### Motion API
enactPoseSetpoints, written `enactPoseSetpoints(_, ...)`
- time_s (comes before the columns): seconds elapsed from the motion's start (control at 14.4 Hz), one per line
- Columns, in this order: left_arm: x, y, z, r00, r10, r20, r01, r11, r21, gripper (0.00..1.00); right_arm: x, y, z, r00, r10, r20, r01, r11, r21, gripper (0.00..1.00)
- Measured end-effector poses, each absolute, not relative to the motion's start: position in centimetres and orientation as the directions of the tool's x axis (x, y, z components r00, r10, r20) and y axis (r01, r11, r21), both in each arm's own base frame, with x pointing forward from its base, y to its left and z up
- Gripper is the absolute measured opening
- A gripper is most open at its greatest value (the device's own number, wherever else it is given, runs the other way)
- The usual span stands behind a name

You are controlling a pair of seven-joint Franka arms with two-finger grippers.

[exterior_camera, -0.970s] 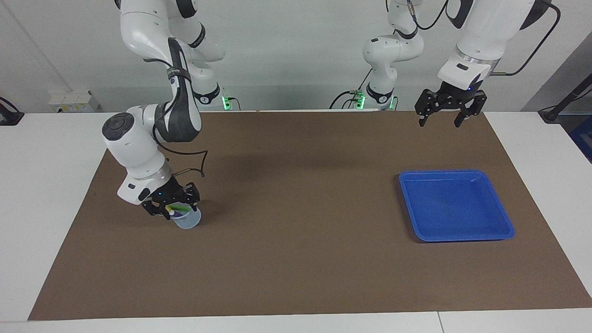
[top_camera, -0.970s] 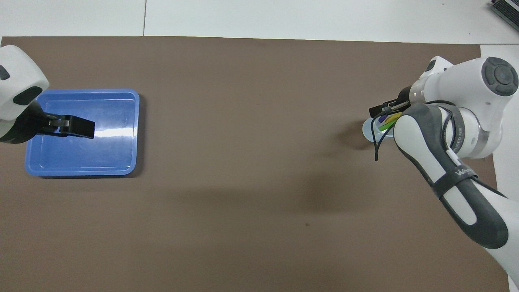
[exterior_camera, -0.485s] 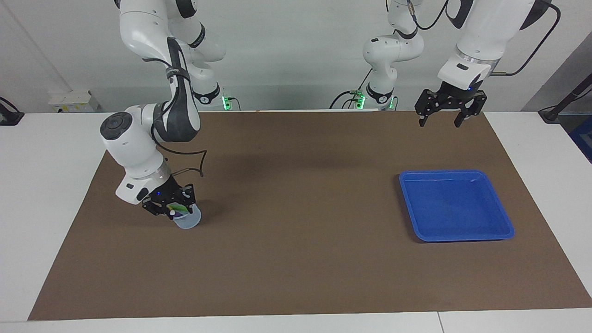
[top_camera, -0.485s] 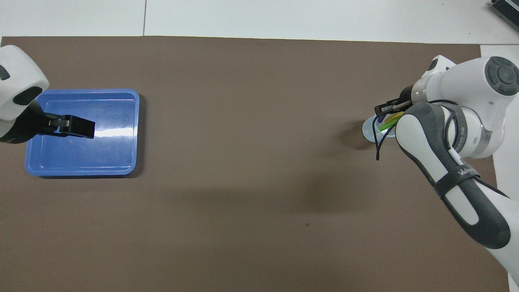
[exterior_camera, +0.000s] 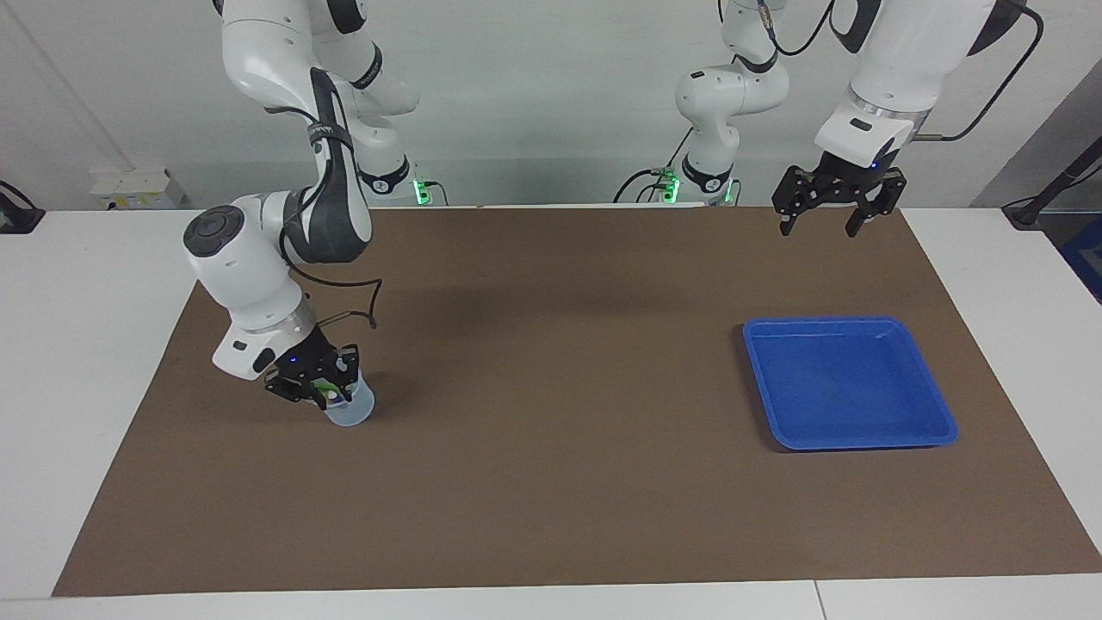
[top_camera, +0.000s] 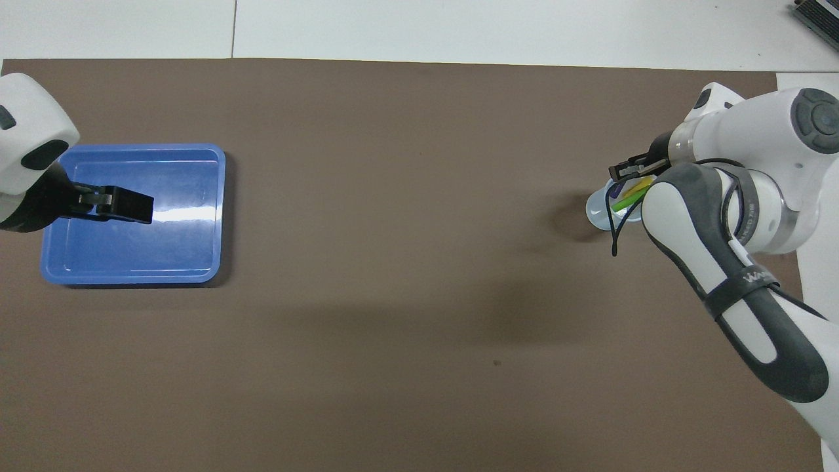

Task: Right arm passes pens to left for tray arrangement
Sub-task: 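Lift the purple pen out of the cup with the right gripper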

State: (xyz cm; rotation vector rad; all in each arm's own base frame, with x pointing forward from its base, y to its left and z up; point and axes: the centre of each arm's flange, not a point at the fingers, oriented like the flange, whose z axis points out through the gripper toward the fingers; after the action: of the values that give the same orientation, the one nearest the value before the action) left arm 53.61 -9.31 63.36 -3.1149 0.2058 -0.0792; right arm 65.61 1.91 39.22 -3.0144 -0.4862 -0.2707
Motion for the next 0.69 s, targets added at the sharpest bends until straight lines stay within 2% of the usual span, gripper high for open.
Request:
enactPoseSetpoints(0.21, 53.61, -9.31, 63.36, 0.990, -0.132, 0.049, -0.131, -0.991, -0.022, 1.00, 65.60, 1.93, 39.16, 0.934, 0.307, 0.185, 0.321, -0.946, -0.047, 0.37)
enactPoseSetpoints(0.28, 53.61, -9.31, 63.36, 0.990, -0.132, 0.049, -0.131, -0.991, -0.022, 1.00, 65.58, 1.94, 39.11, 0.934, 0.307, 0.184, 0.321, -0.946, -0.047, 0.31)
enactPoseSetpoints(0.48, 53.61, -9.31, 63.36, 0.990, -0.132, 0.049, -0.131, -0.991, -0.022, 1.00, 65.53, 2.00, 38.95, 0.934, 0.308, 0.181, 0.322, -0.946, -0.048, 0.27)
enactPoseSetpoints(0.62, 53.61, -9.31, 63.36, 0.990, -0.132, 0.049, -0.131, -0.991, -0.022, 1.00, 65.53, 2.01, 38.95, 0.934, 0.308, 0.181, 0.322, -0.946, -0.049, 0.18)
enactPoseSetpoints(0.69, 53.61, -9.31, 63.36, 0.990, -0.132, 0.049, -0.131, -0.991, -0.022, 1.00, 65.53, 2.02, 38.95, 0.934, 0.308, 0.181, 0.322, -0.946, -0.049, 0.18)
